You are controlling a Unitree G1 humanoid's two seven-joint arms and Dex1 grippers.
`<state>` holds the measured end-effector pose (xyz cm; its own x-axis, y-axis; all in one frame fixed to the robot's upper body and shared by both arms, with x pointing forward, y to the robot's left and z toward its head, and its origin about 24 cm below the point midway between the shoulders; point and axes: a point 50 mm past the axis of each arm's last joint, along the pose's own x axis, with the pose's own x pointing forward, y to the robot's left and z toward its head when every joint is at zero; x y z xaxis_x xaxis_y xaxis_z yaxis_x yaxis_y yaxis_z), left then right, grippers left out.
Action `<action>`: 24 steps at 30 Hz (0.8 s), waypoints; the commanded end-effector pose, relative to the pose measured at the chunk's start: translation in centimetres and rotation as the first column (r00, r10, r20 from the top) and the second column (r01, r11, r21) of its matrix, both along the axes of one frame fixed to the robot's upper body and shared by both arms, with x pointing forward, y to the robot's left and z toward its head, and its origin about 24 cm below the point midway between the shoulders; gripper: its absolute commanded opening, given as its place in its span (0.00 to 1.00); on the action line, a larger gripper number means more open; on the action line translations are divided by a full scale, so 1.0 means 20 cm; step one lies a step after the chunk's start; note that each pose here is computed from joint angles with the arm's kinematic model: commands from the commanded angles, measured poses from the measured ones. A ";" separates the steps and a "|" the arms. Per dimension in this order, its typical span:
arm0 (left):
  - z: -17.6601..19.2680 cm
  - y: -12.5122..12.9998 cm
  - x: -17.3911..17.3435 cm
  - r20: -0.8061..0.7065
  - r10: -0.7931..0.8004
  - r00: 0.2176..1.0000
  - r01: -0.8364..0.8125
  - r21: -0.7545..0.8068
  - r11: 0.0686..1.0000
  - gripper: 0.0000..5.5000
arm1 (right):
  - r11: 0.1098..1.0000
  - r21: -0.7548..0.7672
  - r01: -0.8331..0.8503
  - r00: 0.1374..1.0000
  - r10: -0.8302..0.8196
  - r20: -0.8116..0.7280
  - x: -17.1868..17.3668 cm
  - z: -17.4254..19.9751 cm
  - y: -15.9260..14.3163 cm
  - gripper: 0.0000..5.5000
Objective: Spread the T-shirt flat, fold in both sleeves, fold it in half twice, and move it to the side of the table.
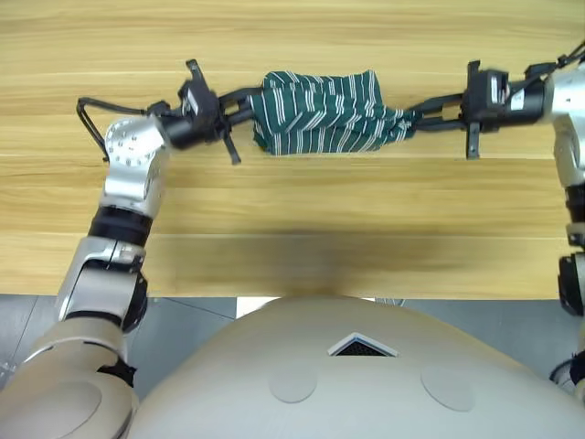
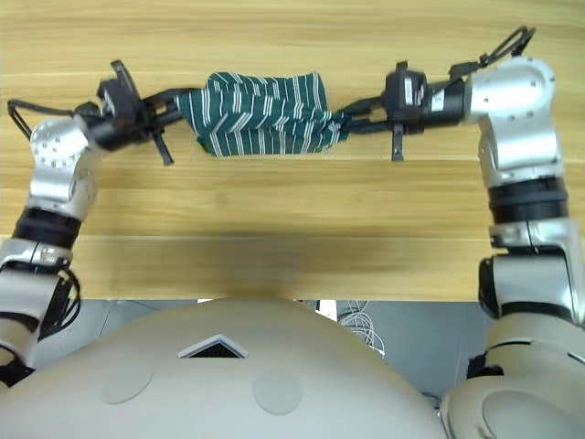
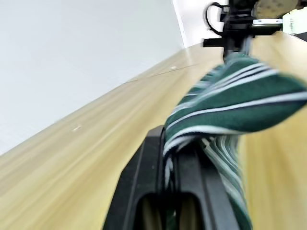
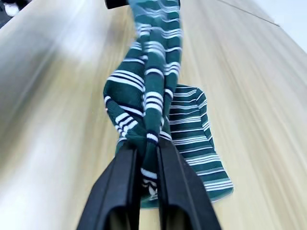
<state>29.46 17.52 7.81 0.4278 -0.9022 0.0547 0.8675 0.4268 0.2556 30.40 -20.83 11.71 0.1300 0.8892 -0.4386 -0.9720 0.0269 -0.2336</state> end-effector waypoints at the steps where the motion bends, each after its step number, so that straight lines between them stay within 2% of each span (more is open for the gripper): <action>1: -0.07 0.01 0.13 -0.120 0.068 0.990 -0.069 -0.005 0.998 0.00 | 0.996 -0.013 0.090 0.995 -0.090 -0.042 0.18 0.01 0.04 0.05; 7: -0.26 0.00 0.16 -0.312 0.186 0.932 -0.155 0.123 0.980 0.00 | 0.974 -0.041 0.222 0.972 -0.225 -0.073 0.30 -0.06 0.14 0.05; 12: -0.39 0.01 0.14 -0.439 0.309 0.844 -0.242 0.204 0.949 0.00 | 0.938 -0.085 0.337 0.937 -0.343 -0.061 0.33 -0.12 0.16 0.05; 14: -0.41 0.00 0.14 -0.462 0.331 0.823 -0.255 0.221 0.941 0.00 | 0.925 -0.090 0.370 0.926 -0.375 -0.049 0.33 -0.14 0.16 0.13; 17: -0.40 -0.01 0.16 -0.509 0.364 0.780 -0.310 0.192 0.931 0.09 | 0.901 -0.051 0.432 0.901 -0.433 -0.027 0.36 -0.13 0.17 0.22; 21: -0.35 0.00 0.21 -0.621 0.366 0.693 -0.425 0.058 0.903 0.22 | 0.864 -0.018 0.504 0.863 -0.503 0.046 0.38 -0.12 0.18 0.36; 24: -0.30 0.03 0.25 -0.670 0.344 0.657 -0.500 -0.046 0.865 0.31 | 0.818 0.032 0.574 0.809 -0.573 0.128 0.41 -0.10 0.20 0.46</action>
